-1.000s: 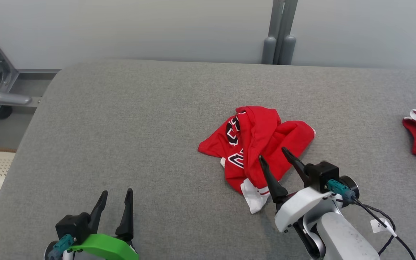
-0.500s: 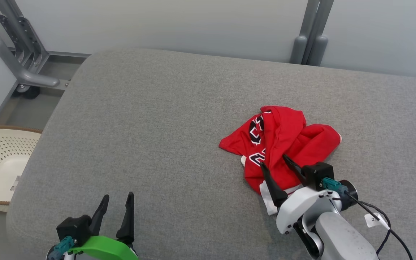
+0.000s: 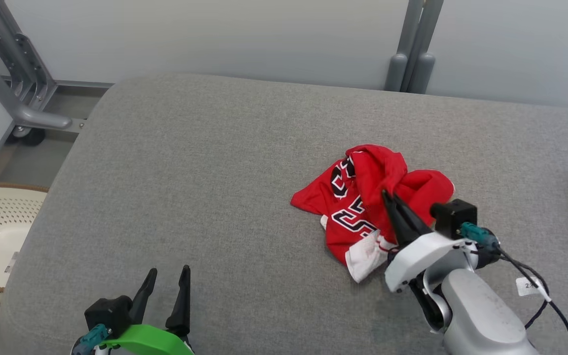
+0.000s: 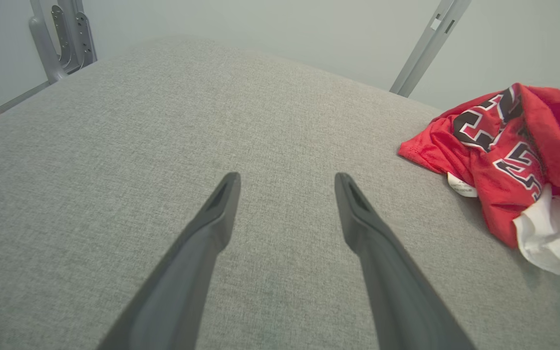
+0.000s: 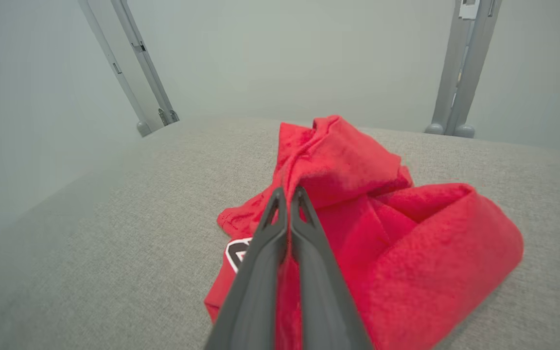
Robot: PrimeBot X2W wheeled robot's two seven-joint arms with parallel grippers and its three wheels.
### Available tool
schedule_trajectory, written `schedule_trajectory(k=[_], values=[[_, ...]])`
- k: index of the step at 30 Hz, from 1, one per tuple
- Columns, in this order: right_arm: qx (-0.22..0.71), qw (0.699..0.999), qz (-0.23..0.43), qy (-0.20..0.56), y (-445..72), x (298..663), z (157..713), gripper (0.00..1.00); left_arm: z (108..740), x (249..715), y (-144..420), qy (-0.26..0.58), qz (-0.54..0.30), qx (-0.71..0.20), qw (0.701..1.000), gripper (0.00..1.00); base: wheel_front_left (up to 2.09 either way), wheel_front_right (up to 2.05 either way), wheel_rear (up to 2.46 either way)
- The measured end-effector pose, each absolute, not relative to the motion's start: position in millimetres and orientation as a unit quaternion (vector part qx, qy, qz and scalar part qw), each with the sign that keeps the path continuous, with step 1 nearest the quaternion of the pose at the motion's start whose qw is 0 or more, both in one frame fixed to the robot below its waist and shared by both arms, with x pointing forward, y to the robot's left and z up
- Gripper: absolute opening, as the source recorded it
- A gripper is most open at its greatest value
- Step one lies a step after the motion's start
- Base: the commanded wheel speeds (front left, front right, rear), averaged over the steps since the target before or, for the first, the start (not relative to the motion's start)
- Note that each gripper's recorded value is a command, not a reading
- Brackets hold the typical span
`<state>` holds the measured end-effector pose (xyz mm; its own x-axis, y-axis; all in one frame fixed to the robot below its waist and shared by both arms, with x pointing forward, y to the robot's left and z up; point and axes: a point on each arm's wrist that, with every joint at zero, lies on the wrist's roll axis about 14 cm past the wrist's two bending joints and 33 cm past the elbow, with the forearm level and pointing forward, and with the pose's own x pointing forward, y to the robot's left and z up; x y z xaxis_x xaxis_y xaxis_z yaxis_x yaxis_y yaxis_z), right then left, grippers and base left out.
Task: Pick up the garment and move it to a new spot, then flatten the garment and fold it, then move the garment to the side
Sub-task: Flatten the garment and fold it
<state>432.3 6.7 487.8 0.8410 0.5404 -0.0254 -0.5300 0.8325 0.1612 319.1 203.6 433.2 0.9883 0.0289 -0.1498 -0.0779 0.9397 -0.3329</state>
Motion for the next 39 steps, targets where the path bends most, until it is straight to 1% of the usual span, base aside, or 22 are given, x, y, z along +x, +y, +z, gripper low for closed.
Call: schedule_trajectory(k=[3, 7, 12, 16, 20, 22, 30, 36, 39], values=[[0.091, 0.964, 0.25, 0.001, -11.7, 442.7, 510.6, 0.0, 434.8, 320.5, 199.6, 0.07, 0.02, -0.172, 0.983, 1.0, 0.0, 0.0, 0.0], [0.092, 0.978, 0.184, -0.03, -56.5, 454.9, 527.1, 0.0, 434.4, 321.2, 192.1, 0.071, 0.009, -0.173, 0.982, 1.0, 0.0, 0.0, 0.0], [0.066, 0.992, 0.106, -0.032, -116.0, 458.9, 522.8, 0.0, 434.9, 326.4, 180.3, 0.073, -0.008, -0.176, 0.982, 1.0, 0.0, 0.0, 0.0], [0.058, 0.995, 0.076, -0.023, -138.7, 458.2, 513.9, 0.0, 432.9, 330.1, 174.4, 0.078, -0.016, -0.178, 0.981, 1.0, 0.0, 0.0, 0.0], [0.049, 0.996, 0.075, -0.024, -139.8, 461.4, 514.3, 0.0, 429.2, 332.2, 170.5, 0.085, -0.02, -0.182, 0.979, 1.0, 0.0, 0.0, 0.0], [0.033, 0.995, 0.082, -0.038, -138.3, 470.5, 525.7, 0.0, 427.3, 332.1, 168.5, 0.088, -0.021, -0.184, 0.979, 1.0, 0.0, 0.0, 0.0], [-0.044, 0.989, 0.117, -0.075, -125.6, 520.7, 567.6, 0.0, 427.8, 336.1, 163.8, 0.09, -0.026, -0.186, 0.978, 1.0, 0.0, 0.0, 0.0], [-0.102, 0.979, 0.142, -0.105, -107.4, 563.4, 601.2, 0.0, 428.2, 337.9, 163.8, 0.091, -0.022, -0.188, 0.978, 1.0, 0.0, 0.0, 0.0], [-0.127, 0.975, 0.15, -0.103, -100.4, 584.3, 605.5, 0.0, 432.5, 342.8, 166.2, 0.085, -0.019, -0.187, 0.979, 1.0, 0.0, 0.0, 0.0]])
